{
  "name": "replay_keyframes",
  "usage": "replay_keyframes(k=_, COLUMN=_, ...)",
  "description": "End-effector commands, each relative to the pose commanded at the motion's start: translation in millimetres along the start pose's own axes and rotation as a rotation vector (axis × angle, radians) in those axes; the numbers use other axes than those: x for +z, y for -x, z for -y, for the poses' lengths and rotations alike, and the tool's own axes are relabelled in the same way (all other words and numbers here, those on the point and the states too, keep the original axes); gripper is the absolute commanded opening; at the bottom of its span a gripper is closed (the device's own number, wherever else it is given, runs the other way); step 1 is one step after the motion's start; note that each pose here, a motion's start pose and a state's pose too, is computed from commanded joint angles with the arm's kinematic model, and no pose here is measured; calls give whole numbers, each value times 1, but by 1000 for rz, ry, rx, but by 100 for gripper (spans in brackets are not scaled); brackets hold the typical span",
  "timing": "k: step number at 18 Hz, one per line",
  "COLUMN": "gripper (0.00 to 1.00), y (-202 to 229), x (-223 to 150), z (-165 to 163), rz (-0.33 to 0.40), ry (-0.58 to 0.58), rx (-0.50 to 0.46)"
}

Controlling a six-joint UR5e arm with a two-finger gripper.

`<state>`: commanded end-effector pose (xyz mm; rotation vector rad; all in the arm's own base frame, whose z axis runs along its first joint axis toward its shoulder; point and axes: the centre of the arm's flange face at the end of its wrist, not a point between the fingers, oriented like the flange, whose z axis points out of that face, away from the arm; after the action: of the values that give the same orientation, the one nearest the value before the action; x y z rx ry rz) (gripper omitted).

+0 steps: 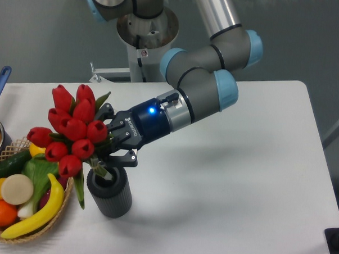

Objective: Insert the flowers into the vase
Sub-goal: 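Lower the tulip stems into the vase opening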

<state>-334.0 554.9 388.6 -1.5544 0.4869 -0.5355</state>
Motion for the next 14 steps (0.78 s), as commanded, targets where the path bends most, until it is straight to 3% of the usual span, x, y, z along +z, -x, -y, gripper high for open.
replay_keyframes(k=10, gripper=33, y=4, x=3, z=-44, rz=-3, ry=9, rx=-81)
replay_keyframes(k=14, gripper=33, y=-1, x=1, z=-62, rz=0, ry=9, rx=-60)
